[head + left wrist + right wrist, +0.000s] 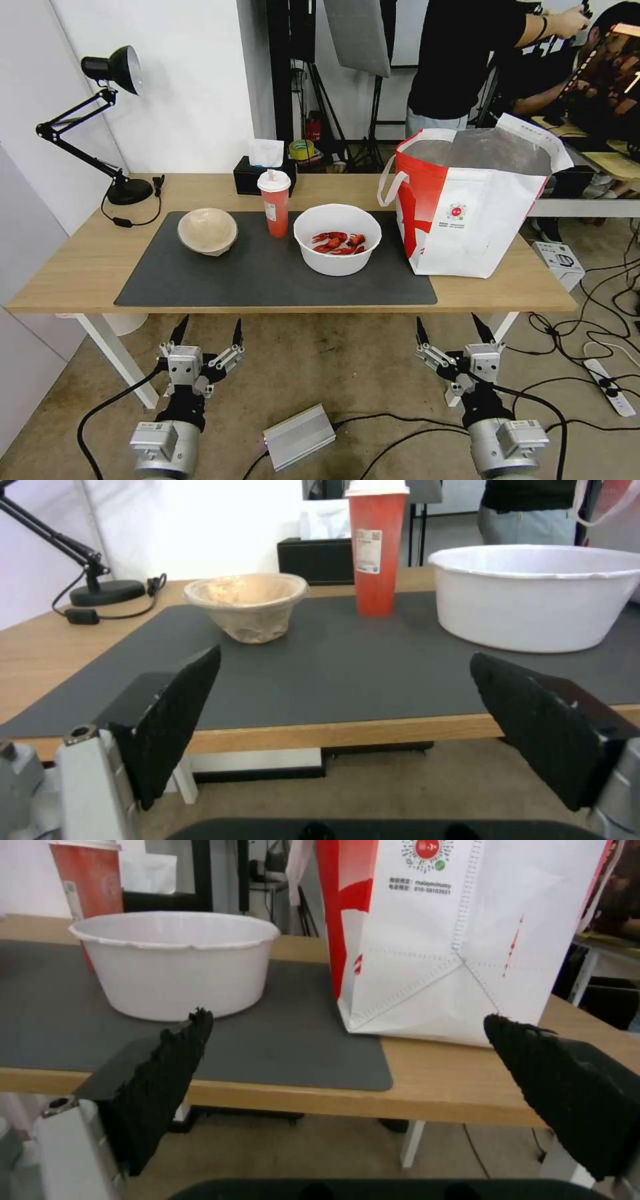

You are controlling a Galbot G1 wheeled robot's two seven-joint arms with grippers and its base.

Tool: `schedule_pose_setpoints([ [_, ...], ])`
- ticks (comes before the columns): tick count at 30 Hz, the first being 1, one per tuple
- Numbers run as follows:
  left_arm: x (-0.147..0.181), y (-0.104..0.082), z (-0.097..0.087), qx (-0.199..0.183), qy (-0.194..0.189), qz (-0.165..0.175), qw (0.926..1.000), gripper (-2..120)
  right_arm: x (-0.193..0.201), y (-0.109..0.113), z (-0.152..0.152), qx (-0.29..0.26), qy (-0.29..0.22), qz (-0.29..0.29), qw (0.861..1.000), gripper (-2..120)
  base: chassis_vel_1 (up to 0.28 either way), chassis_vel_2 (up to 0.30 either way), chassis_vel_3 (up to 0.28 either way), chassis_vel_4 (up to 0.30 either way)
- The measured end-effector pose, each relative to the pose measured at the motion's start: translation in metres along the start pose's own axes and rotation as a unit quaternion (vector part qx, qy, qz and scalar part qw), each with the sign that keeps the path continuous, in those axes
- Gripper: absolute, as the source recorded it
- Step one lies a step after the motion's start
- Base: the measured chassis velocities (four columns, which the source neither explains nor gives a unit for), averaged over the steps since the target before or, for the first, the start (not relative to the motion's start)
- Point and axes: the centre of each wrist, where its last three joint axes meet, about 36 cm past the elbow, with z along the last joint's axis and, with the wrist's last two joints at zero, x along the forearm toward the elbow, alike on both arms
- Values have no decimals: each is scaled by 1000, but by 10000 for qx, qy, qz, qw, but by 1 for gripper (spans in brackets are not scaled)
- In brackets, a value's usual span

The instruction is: Pick up the trash from the table and place it into the takeout bag.

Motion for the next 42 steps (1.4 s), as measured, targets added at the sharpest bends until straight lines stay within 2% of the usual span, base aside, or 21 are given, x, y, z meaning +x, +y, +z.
schedule_pose_setpoints([
  [19, 0, 0, 0, 1, 10, -19, 10000, 100, 0, -3, -2, 12, 36, -32, 10000, 100, 0, 0, 0, 0],
  [21, 5, -1, -9, 92, 141, -220, 9996, 100, -1, -11, -16, 27, 119, -95, 9999, 100, 0, 0, 0, 0],
  [23, 6, -1, -11, 110, 170, -262, 9995, 100, -2, -13, -18, 36, 139, -109, 9998, 100, 0, 0, 0, 0],
  [26, 13, -4, -25, 246, 412, -569, 9972, 100, -3, -20, -33, 68, 255, -206, 9994, 100, 0, 0, 0, 0],
  [27, 23, -6, -42, 378, 727, -920, 9924, 100, -4, -27, -52, 141, 422, -349, 9984, 100, 0, 0, 0, 0],
  [29, 26, -7, -48, 414, 840, -1037, 9902, 100, -4, -29, -58, 173, 492, -407, 9978, 100, 0, 0, 0, 0],
  [32, 34, -9, -58, 465, 1212, -1314, 9828, 100, -4, -32, -74, 279, 664, -558, 9958, 100, 0, 0, 0, 0],
  [34, 37, -9, -57, 480, 1273, -1366, 9812, 100, -4, -33, -80, 333, 747, -625, 9947, 100, 0, 0, 0, 0],
  [36, 38, -6, -57, 497, 1111, -1374, 9830, 100, -5, -35, -85, 445, 955, -707, 9919, 100, 0, 0, 0, 0],
  [40, 41, -5, -56, 461, 1114, -1331, 9838, 100, -9, -40, -89, 675, 1329, -803, 9856, 100, 0, 0, 0, 0],
  [42, 41, -4, -56, 432, 1110, -1330, 9839, 100, -8, -41, -89, 655, 1276, -902, 9855, 100, 0, 0, 0, 0],
])
